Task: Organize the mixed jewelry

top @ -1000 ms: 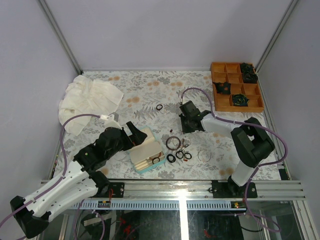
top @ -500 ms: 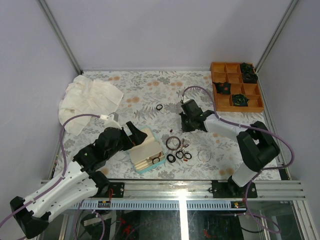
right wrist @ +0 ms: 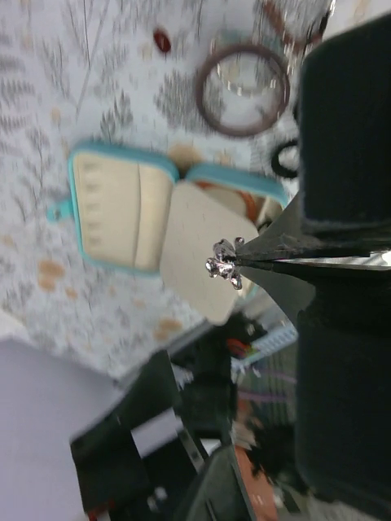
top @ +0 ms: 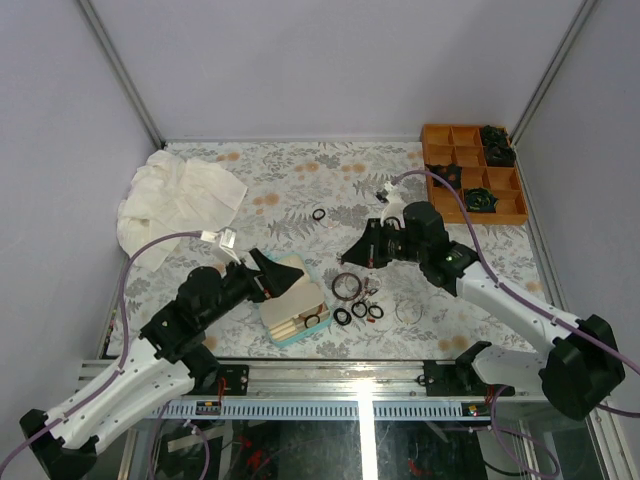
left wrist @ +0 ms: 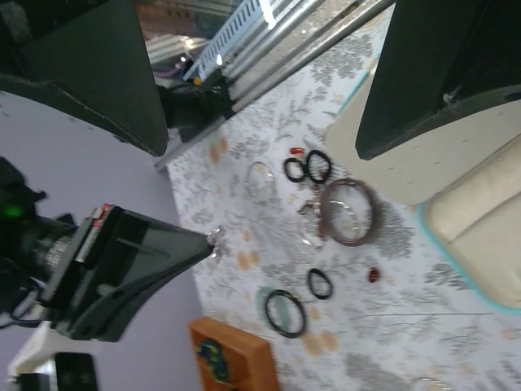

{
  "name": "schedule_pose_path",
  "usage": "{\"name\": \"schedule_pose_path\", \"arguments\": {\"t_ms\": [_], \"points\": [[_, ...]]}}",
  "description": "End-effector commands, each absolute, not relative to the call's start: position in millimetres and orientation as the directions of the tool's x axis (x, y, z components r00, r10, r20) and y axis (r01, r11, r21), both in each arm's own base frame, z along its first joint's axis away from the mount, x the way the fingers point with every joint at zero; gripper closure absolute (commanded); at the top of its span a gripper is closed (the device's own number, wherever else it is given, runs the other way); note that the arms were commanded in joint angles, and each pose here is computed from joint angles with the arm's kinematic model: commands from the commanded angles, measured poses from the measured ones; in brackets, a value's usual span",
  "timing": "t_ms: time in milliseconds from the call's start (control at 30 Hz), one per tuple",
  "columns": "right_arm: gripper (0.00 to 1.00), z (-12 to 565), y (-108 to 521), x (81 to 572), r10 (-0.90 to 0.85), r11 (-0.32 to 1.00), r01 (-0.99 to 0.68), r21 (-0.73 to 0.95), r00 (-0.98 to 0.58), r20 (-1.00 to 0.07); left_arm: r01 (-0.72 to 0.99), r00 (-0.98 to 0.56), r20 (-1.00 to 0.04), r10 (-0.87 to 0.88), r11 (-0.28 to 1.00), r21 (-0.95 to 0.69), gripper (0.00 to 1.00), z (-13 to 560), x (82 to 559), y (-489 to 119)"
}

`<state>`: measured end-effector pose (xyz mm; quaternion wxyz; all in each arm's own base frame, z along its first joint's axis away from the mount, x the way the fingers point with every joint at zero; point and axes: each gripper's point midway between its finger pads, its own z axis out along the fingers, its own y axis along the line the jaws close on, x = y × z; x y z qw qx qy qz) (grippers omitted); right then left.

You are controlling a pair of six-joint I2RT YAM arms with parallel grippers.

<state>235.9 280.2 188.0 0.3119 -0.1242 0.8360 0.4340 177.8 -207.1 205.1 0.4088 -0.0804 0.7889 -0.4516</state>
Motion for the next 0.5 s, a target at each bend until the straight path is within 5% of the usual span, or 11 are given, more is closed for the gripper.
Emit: {"name": "schedule_pose_path", "arguments": {"t_ms": [0, 233, 467], "points": [[1.00, 250.2, 304.5, 193.3, 0.086, 0.247, -0.547, 0.800, -0.810, -0.580, 0.447, -0.663, -0.580, -0.473, 0.372, -0.814, 0.00, 256.4, 158.1, -234.4], [1.00, 287.7, 308.9, 167.1, 0.123, -0.031, -0.508, 0.861, -0.856, -0.501, 0.505, -0.690, -0.550, -0.472, 0.231, -0.832, 0.01, 280.8, 145.1, -245.8], [1.00, 305.0, 308.1, 161.9, 0.167, -0.146, -0.491, 0.859, -0.868, -0.468, 0.487, -0.733, -0.485, -0.477, 0.130, -0.864, 0.04, 283.8, 141.5, -254.8]]}}
